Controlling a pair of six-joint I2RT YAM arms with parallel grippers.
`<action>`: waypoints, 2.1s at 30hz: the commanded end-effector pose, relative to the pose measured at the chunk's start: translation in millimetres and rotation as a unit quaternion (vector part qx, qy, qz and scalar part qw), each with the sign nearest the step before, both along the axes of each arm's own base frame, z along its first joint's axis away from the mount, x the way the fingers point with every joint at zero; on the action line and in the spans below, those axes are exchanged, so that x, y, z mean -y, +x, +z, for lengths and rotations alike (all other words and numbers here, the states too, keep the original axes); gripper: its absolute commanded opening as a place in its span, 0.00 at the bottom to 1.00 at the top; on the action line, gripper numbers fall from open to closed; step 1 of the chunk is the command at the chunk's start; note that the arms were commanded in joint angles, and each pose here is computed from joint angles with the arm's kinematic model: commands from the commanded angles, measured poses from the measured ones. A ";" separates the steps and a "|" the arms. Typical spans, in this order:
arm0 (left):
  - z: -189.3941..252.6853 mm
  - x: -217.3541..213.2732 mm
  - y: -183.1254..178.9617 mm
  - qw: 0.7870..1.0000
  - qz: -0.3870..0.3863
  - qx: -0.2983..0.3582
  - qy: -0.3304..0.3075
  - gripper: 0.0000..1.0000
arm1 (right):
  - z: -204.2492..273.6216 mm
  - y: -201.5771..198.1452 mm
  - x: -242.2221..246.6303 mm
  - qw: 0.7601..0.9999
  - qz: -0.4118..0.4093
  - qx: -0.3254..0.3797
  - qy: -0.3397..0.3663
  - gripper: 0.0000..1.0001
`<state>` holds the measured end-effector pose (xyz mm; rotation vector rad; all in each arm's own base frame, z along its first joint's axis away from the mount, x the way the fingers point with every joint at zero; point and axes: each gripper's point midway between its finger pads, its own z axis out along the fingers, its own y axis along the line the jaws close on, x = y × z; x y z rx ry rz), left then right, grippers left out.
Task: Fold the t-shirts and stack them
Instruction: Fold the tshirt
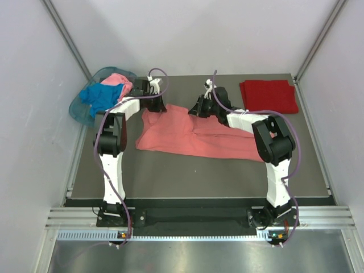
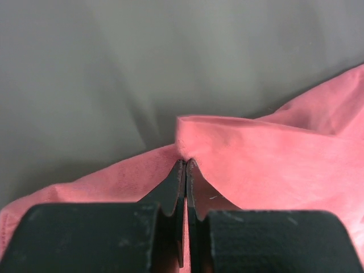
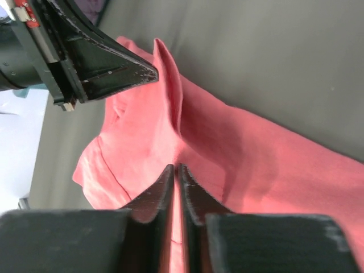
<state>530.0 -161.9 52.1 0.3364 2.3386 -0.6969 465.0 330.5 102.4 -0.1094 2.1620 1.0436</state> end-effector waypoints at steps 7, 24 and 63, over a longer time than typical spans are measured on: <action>45.2 -1.7 22.9 0.997 0.034 0.060 0.014 0.10 | 23.5 8.1 26.3 0.999 -0.045 0.016 -0.019 0.35; 66.7 -19.0 -38.0 0.981 0.132 0.036 0.139 0.21 | -30.8 4.3 17.1 0.994 -0.035 -0.099 0.032 0.46; 6.0 -50.4 -133.4 0.961 0.225 -0.062 0.148 0.25 | 11.8 15.1 48.3 0.993 -0.107 0.037 0.015 0.26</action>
